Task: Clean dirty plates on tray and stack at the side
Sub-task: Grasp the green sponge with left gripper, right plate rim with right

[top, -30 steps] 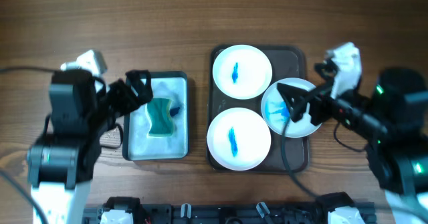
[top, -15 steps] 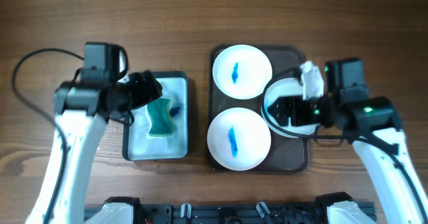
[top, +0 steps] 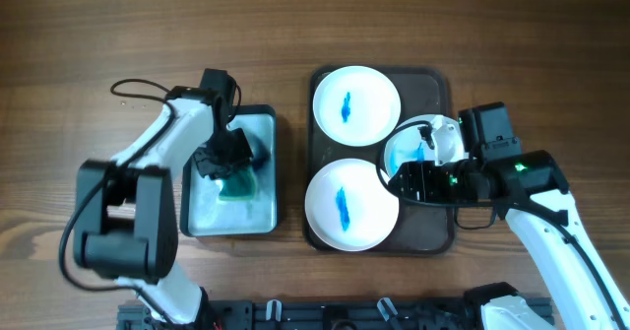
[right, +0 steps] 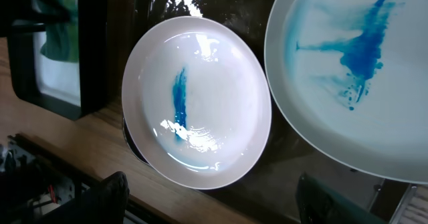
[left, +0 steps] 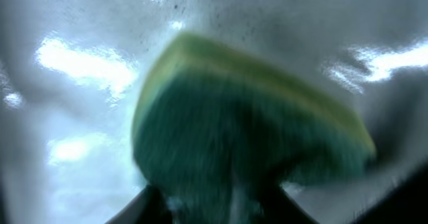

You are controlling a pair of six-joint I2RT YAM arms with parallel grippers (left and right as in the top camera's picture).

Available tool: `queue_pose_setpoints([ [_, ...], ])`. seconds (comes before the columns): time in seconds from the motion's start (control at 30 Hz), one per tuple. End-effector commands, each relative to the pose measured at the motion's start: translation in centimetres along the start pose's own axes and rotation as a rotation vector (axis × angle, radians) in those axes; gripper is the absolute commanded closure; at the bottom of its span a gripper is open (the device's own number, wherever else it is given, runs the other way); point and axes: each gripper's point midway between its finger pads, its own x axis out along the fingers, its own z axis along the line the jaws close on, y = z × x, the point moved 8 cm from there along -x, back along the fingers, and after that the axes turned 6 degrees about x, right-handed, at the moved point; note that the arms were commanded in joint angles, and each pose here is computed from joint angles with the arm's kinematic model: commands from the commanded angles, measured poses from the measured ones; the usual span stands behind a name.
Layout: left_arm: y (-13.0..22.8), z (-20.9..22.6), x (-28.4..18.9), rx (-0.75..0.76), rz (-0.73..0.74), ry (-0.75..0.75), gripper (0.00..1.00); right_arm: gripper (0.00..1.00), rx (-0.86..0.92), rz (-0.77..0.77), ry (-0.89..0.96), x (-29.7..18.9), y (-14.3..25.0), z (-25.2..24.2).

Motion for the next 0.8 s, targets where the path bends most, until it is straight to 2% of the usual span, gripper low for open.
queue_pose_setpoints([
  [0.0, -1.1, 0.0, 1.1, -0.004, -0.051, -0.036, 0.96, 0.2, 0.005, 0.001, -0.024, 0.1, 0.0, 0.4],
  [0.13, -1.2, 0.0, -0.3, -0.004, -0.055, -0.034, 0.96, 0.2, 0.005, 0.0, -0.024, 0.1, 0.0, 0.4],
  [0.17, -1.1, -0.1, -0.9, -0.003, -0.055, -0.034, 0.89, 0.2, 0.004, 0.0, -0.024, 0.1, 0.0, 0.4],
  [0.2, -1.1, -0.1, -1.6, -0.003, -0.057, -0.033, 0.75, 0.2, 0.005, 0.001, -0.024, 0.1, 0.0, 0.4],
  [0.37, -1.3, -0.3, -4.4, 0.003, -0.102, -0.015, 0.38, 0.2, 0.012, 0.001, -0.024, 0.1, 0.0, 0.4],
  [0.5, -1.8, -0.1, -3.7, 0.002, -0.137, -0.053, 0.37, 0.2, 0.012, 0.0, -0.024, 0.1, 0.0, 0.4],
  [0.63, -2.2, 0.0, -1.1, 0.003, -0.165, -0.043, 0.42, 0.2, 0.012, 0.001, -0.023, 0.1, 0.0, 0.4],
  [0.73, -2.1, 0.1, 1.0, 0.005, -0.179, -0.025, 0.54, 0.2, 0.029, -0.004, -0.017, 0.1, -0.1, 0.3],
  [0.77, -2.0, 0.1, 1.4, 0.005, -0.184, -0.024, 0.64, 0.2, 0.028, -0.006, -0.018, 0.1, -0.1, 0.3],
])
